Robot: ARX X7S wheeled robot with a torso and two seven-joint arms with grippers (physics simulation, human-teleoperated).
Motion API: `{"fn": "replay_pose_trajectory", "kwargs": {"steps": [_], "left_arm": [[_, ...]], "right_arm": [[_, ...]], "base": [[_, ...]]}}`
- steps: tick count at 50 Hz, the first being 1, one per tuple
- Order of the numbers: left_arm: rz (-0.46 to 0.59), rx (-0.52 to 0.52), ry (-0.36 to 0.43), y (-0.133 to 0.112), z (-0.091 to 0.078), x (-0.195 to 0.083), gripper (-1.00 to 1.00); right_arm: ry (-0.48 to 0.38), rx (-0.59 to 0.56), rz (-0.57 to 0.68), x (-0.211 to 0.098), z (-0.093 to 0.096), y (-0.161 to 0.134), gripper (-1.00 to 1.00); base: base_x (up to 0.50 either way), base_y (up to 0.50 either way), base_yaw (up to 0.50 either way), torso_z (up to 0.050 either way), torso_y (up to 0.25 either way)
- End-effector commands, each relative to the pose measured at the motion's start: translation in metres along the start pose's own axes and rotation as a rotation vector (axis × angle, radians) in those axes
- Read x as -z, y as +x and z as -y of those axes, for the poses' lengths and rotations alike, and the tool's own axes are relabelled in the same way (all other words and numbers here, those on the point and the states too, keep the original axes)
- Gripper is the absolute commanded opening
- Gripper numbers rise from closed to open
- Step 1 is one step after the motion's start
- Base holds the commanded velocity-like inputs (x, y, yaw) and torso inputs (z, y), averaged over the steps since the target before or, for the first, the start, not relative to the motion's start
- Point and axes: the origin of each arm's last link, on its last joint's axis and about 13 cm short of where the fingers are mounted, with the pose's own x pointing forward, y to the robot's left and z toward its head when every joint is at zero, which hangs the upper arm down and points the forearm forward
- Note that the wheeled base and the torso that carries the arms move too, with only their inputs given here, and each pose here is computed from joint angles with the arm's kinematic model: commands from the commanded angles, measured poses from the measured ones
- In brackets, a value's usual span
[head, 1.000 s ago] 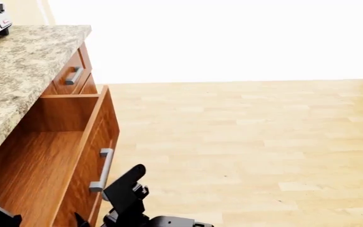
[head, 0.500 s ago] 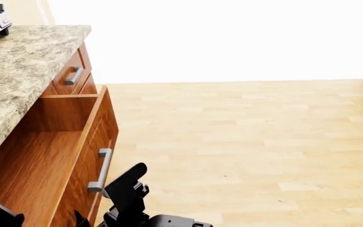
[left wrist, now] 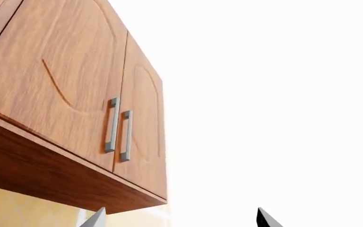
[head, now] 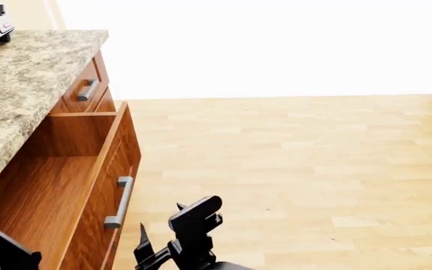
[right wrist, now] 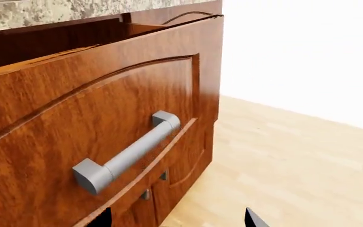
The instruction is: Place the bar in the bowl and close the drawer.
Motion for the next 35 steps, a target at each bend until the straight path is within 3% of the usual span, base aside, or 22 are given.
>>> {"fn": "replay_pose_trajectory", "kwargs": {"steps": [1, 12, 24, 35], "left_arm": [[0.002, 0.007, -0.014, 0.002, 0.003, 0.000, 1.00], [0.000, 0.015, -0.025, 0.003, 0.006, 0.003, 1.00], [-0.002, 0.032, -0.038, 0.005, 0.012, 0.005, 1.00], [-0.002, 0.043, -0.047, 0.006, 0.015, 0.008, 1.00]], "right_arm": [[-0.007, 0.121, 0.020, 0.000, 0.021, -0.025, 1.00], [0.015, 0.254, 0.038, 0.002, 0.037, -0.066, 1.00], [0.056, 0.606, 0.235, -0.038, 0.075, -0.122, 1.00], [0.052, 0.812, 0.286, -0.046, 0.096, -0.153, 1.00]], "base": [[0.00, 0.00, 0.00, 0.000, 0.000], [0.00, 0.00, 0.00, 0.000, 0.000], [0.00, 0.00, 0.00, 0.000, 0.000], [0.00, 0.00, 0.00, 0.000, 0.000]]}}
